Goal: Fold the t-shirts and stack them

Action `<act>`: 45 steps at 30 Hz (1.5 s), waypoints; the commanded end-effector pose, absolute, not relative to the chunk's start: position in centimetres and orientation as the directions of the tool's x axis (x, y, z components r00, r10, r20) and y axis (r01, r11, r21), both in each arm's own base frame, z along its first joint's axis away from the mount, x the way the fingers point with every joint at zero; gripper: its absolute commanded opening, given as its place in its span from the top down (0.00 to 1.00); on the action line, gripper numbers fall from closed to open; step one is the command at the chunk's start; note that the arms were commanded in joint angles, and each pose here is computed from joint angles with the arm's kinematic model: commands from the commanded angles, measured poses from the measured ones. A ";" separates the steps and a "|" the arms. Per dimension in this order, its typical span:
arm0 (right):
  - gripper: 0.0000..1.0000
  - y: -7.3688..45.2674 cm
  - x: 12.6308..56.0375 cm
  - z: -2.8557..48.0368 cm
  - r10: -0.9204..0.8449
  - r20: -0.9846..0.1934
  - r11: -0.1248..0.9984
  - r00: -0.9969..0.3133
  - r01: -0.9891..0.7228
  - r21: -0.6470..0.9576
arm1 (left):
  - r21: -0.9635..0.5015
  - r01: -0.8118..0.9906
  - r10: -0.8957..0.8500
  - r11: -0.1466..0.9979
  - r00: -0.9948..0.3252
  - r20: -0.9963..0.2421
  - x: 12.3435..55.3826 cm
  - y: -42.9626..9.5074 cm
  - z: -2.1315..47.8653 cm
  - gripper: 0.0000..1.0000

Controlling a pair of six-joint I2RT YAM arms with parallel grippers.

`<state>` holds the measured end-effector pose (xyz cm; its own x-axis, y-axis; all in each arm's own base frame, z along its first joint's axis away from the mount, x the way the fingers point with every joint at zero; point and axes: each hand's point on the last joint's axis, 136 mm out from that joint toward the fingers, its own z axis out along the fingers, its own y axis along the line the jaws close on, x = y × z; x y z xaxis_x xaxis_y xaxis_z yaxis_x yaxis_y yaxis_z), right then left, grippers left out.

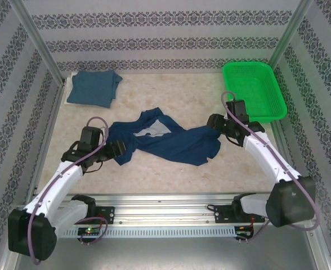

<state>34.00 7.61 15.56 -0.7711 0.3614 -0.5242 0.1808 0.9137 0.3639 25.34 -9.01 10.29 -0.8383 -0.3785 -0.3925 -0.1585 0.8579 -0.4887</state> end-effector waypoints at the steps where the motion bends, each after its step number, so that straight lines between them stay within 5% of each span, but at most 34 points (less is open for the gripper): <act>1: 0.17 10.1 31.7 16.7 0.282 -0.522 0.915 -0.805 0.061 0.400 | -0.501 -0.190 -0.410 0.844 -0.831 -0.376 26.1 -9.4 8.4 0.31; 8: 0.21 13.0 22.4 11.2 0.192 -0.408 0.935 -0.893 0.041 0.351 | -0.351 -0.195 -0.323 0.916 -0.877 -0.355 26.0 -9.1 3.8 0.35; 16: 0.28 12.7 22.3 4.5 0.156 -0.322 0.968 -0.934 0.080 0.237 | -0.303 -0.188 -0.304 0.934 -0.863 -0.403 30.0 -10.6 3.3 0.40; 23: 0.39 13.6 24.1 1.8 0.160 -0.297 0.970 -0.941 0.095 0.222 | -0.226 -0.203 -0.281 0.953 -0.871 -0.403 32.2 -10.2 1.2 0.98; 25: 0.53 13.7 24.9 1.4 0.169 -0.293 0.968 -0.941 0.103 0.228 | -0.220 -0.199 -0.278 0.955 -0.859 -0.430 32.6 -10.0 2.1 1.00; 27: 0.82 13.8 25.7 1.8 0.180 -0.300 0.966 -0.937 0.110 0.234 | -0.227 -0.183 -0.272 0.956 -0.843 -0.465 32.8 -9.9 4.0 1.00; 29: 1.00 14.3 26.3 3.3 0.194 -0.338 0.955 -0.921 0.100 0.278 | -0.244 -0.169 -0.275 0.955 -0.811 -0.516 32.9 -9.7 6.9 1.00; 36: 1.00 14.4 25.9 14.7 0.217 -0.503 0.910 -0.837 -0.014 0.415 | -0.316 -0.072 -0.297 0.946 -0.585 -0.755 31.9 -8.2 22.7 1.00; 45: 1.00 14.3 22.6 29.2 0.255 -0.657 0.797 -0.709 -0.231 0.558 | -0.368 0.064 -0.333 0.928 -0.307 -0.892 28.2 -6.9 37.8 1.00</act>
